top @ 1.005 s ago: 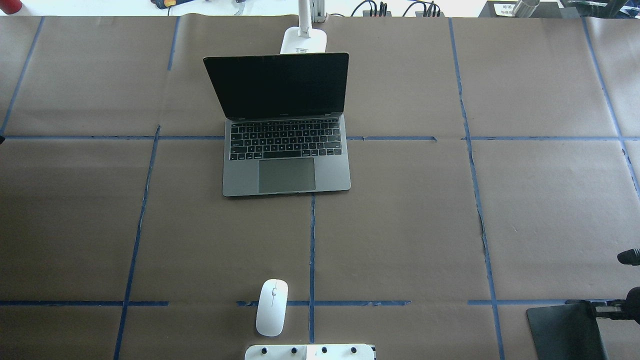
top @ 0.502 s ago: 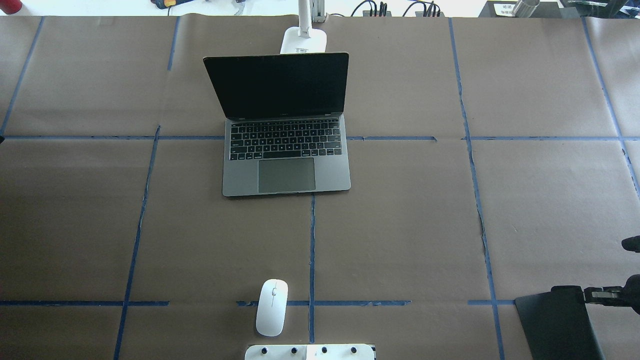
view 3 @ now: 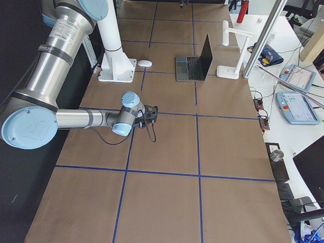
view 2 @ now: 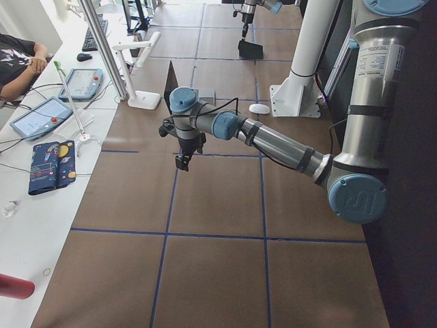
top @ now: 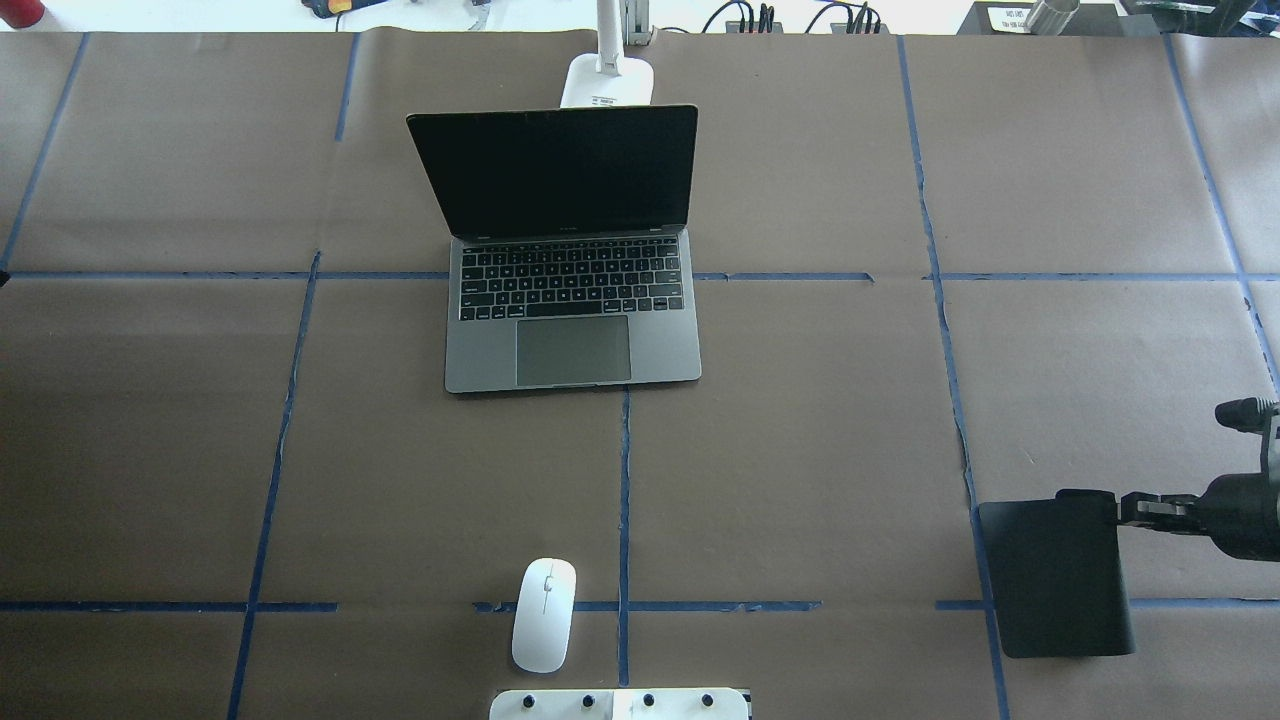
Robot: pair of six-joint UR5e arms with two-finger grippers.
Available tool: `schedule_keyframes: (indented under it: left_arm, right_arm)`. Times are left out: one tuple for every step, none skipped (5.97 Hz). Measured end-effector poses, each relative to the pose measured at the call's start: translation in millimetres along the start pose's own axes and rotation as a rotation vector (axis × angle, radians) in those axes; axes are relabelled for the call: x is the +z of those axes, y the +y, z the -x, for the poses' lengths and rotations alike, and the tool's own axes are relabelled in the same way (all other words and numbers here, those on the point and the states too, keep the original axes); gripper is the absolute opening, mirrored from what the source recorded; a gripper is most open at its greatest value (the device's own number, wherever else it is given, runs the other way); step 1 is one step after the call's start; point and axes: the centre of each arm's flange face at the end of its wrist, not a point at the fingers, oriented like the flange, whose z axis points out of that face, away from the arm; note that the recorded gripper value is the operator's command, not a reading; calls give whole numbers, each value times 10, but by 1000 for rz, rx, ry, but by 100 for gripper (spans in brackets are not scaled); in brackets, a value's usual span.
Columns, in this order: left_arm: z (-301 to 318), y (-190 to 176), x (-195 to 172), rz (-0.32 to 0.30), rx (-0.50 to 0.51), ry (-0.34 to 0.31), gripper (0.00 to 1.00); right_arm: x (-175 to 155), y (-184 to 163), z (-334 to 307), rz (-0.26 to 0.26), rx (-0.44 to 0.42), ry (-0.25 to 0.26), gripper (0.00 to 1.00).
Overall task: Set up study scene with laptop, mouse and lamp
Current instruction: 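Drag the mouse pad with the right gripper beside the laptop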
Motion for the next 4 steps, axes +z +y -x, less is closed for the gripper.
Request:
schedule_keyframes:
  left_arm:
    - [-9, -2, -10, -2, 2, 0, 100]
    - [-18, -3, -18, -4, 4, 0, 100]
    - [-19, -5, -20, -4, 4, 0, 100]
    - [-20, -8, -21, -5, 4, 0, 100]
  right_arm:
    - [156, -220, 383, -24, 8, -12, 0]
    - [310, -465, 852, -45, 20, -8, 0]
    - [427, -709, 1328, -61, 35, 8, 0]
    - [524, -951, 1749, -75, 53, 29, 0]
